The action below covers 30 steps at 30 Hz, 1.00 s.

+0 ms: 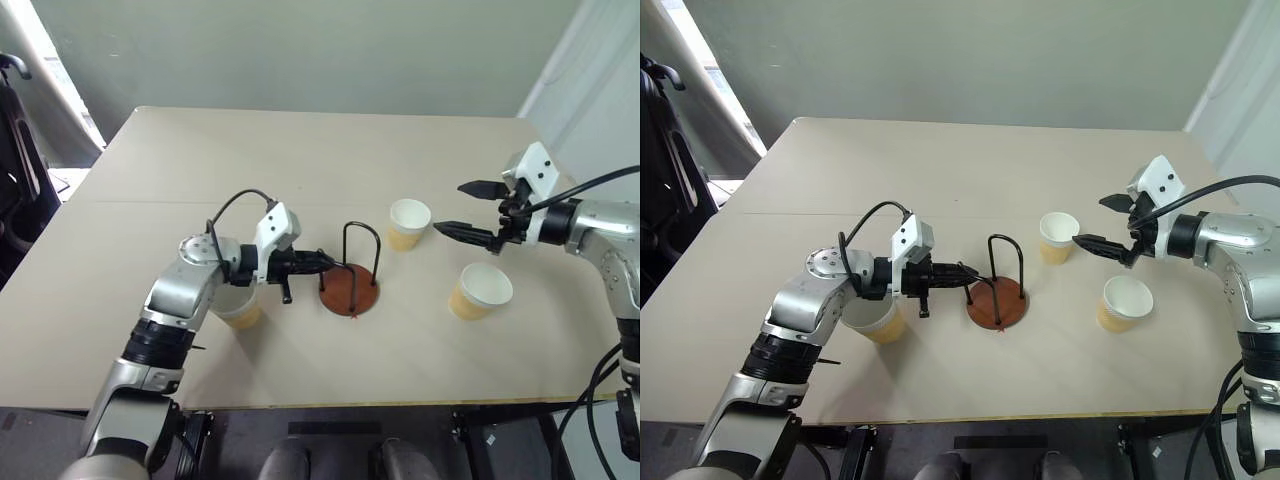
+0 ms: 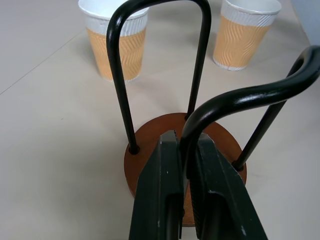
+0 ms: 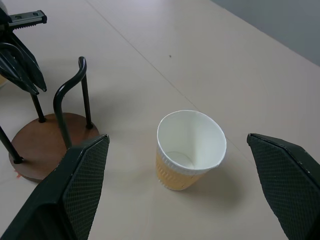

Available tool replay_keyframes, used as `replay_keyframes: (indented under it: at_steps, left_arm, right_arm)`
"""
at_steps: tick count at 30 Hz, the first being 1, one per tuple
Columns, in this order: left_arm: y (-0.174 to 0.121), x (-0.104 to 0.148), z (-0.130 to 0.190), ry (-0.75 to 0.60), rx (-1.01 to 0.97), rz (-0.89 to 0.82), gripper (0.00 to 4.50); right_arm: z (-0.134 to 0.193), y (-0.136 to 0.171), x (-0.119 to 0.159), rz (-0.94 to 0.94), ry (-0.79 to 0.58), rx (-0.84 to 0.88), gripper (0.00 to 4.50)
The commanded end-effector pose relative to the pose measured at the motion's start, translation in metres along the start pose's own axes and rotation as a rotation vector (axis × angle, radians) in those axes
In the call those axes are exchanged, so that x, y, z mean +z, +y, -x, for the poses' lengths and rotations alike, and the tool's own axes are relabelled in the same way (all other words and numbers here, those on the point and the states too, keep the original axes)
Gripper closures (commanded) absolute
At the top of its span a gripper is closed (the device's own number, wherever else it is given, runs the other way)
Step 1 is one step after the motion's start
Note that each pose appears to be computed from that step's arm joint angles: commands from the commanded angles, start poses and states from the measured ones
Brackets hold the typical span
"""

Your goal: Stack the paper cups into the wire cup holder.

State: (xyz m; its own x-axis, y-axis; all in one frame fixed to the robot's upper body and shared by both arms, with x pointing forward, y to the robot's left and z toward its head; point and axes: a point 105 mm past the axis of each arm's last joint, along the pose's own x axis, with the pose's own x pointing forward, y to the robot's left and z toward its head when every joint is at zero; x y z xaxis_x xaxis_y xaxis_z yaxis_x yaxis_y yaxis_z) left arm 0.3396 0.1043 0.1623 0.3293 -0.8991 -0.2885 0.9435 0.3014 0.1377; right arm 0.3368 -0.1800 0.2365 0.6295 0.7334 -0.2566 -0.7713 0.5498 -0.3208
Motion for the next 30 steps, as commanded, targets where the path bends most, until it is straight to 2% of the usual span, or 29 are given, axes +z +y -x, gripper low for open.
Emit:
replay_keyframes:
  at_steps: [1, 12, 21, 24, 30]
  left_arm:
    - [-0.004, 0.003, -0.002, -0.009, -0.016, -0.023, 4.48]
    - [-0.001, -0.002, 0.001, 0.010, -0.027, -0.029, 4.48]
    - [-0.002, -0.001, -0.003, 0.018, -0.035, -0.046, 4.48]
    - [-0.010, 0.003, -0.007, -0.001, -0.079, -0.020, 3.67]
    - [-0.009, 0.011, -0.010, -0.024, -0.073, -0.035, 1.60]
  right_arm:
    - [0.012, 0.005, 0.015, 0.052, -0.021, 0.044, 0.00]
    - [0.031, 0.021, 0.023, 0.112, 0.033, 0.220, 0.00]
    - [0.026, 0.026, 0.023, 0.126, 0.030, 0.239, 0.00]
    - [0.023, 0.029, 0.021, 0.128, 0.036, 0.248, 0.00]
    - [0.021, 0.030, 0.018, 0.128, 0.043, 0.252, 0.00]
